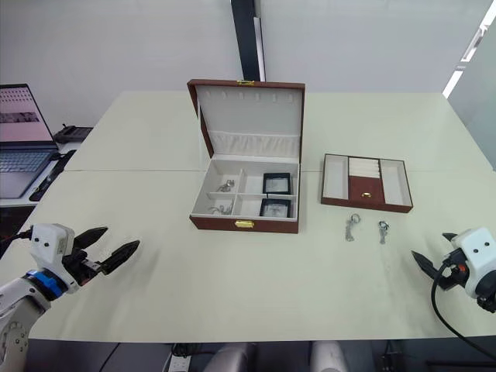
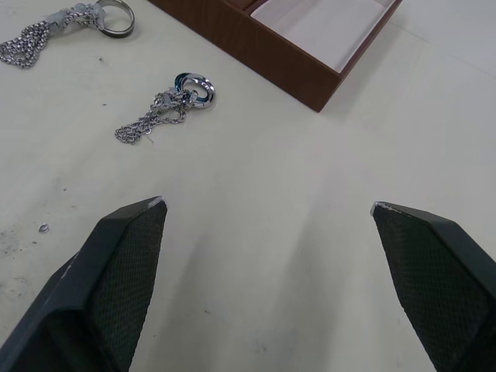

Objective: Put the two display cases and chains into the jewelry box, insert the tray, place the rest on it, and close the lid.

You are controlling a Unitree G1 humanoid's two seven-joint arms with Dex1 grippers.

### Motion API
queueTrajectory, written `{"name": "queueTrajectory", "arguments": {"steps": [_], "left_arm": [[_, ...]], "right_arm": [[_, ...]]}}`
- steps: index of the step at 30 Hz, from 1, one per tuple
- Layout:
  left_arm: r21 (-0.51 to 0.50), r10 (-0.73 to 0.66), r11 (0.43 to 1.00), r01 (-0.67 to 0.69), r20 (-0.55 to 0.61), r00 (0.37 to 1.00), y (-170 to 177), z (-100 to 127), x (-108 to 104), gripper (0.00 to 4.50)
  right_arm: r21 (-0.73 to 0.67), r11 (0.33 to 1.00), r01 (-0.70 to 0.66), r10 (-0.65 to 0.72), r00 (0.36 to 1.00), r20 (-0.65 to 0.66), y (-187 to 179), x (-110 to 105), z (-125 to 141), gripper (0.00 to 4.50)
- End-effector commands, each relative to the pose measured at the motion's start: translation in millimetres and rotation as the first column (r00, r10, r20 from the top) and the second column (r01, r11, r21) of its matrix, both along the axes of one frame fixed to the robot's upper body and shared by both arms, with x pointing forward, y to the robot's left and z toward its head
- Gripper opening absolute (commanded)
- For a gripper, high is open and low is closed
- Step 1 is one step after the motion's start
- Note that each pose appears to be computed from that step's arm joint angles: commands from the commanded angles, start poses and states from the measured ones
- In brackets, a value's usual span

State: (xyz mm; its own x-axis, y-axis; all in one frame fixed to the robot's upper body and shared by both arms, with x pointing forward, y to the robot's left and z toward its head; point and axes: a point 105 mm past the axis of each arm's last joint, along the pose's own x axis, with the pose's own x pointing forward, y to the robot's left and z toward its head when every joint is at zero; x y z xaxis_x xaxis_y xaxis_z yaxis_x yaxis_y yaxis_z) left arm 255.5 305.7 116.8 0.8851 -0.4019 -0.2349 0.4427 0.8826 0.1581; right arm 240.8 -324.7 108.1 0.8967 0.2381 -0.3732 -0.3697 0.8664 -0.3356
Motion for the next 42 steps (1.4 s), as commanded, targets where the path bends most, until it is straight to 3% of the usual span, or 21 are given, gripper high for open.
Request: {"name": "queueTrajectory", "arguments": {"steps": [1, 6, 11, 16, 20, 24, 34, 42], "left_arm": [[0.082, -0.224, 0.973, 0.218, 0.072, 0.972, -37, 31, 2, 4.50], [0.055, -0.445, 0.896, 0.441, 0.095, 0.891, -87, 54, 8, 4.50], [0.006, -0.635, 0.771, 0.637, 0.096, 0.767, -135, 69, 2, 4.50], [-0.025, -0.747, 0.657, 0.754, 0.111, 0.655, -165, 82, -6, 4.50], [-0.025, -0.790, 0.600, 0.800, 0.137, 0.597, -179, 91, -10, 4.50], [-0.024, -0.801, 0.581, 0.814, 0.161, 0.577, -185, 96, -11, 4.50], [-0.025, -0.815, 0.555, 0.832, 0.186, 0.549, -193, 99, -11, 4.50], [-0.022, -0.821, 0.546, 0.838, 0.188, 0.540, -197, 97, -11, 4.50]], "right_arm": [[-0.044, 0.998, -0.048, 0.051, 0.996, 0.068, 7, 7, 25, 4.48], [-0.086, 0.990, -0.112, 0.119, 0.991, 0.069, 16, 18, 40, 4.48], [-0.159, 0.970, -0.185, 0.195, 0.979, 0.051, 24, 38, 52, 4.48], [-0.217, 0.948, -0.232, 0.238, 0.971, 0.002, 24, 60, 56, 4.48], [-0.277, 0.926, -0.255, 0.249, 0.967, -0.059, 22, 75, 51, 4.48], [-0.329, 0.905, -0.270, 0.255, 0.963, -0.089, 24, 86, 48, 3.60], [-0.382, 0.880, -0.281, 0.240, 0.959, -0.154, 23, 109, 31, 3.60], [-0.355, 0.902, -0.244, 0.209, 0.969, -0.135, 28, 120, 20, 3.60]]}}
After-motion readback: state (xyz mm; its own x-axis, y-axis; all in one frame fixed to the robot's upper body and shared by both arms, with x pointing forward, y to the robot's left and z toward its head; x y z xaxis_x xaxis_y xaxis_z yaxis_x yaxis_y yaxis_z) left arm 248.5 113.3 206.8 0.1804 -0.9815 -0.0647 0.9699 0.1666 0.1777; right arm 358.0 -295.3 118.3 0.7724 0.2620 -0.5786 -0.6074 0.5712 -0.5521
